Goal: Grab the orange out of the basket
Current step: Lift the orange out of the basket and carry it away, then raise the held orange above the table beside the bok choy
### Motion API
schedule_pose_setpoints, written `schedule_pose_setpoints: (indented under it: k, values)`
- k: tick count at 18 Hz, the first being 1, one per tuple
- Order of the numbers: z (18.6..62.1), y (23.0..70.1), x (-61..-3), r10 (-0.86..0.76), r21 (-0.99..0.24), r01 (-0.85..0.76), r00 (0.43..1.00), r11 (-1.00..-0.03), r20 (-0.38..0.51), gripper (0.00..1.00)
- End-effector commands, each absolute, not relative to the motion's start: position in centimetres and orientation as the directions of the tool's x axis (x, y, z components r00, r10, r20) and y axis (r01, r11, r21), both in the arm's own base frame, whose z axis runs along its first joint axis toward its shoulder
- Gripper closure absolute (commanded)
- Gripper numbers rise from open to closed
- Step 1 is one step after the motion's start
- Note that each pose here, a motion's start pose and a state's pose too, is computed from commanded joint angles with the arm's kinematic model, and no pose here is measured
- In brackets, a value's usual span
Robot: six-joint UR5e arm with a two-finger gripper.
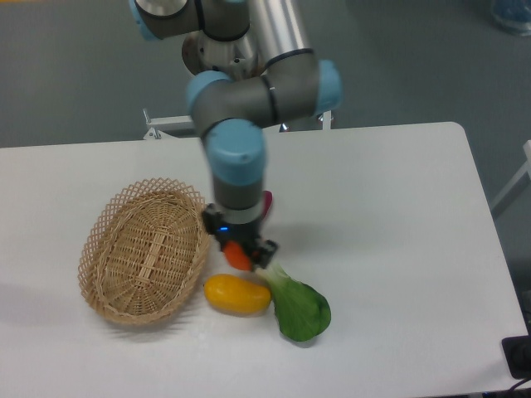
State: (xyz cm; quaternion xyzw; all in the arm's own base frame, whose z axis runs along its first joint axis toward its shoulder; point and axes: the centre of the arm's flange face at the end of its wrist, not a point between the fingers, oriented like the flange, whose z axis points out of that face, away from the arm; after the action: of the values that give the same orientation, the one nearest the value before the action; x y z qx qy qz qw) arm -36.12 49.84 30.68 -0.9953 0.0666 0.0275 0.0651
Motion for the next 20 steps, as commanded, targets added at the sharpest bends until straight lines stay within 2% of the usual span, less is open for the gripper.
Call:
schedule_pose_setpoints:
  k: [9, 14, 20]
  values:
    - [31.7, 44.0, -43.8, -0.084, -0.124, -0.096, 0.991, -0.988, -0.101, 0.59]
    - [32.1, 42.4, -46.0, -0.060, -0.124, -0.074, 0.992, -0.989, -0.112, 0.59]
    - [32.0, 42.0, -47.6, -0.163, -0.039, -0.171, 0.974, -0.985, -0.158, 0.58]
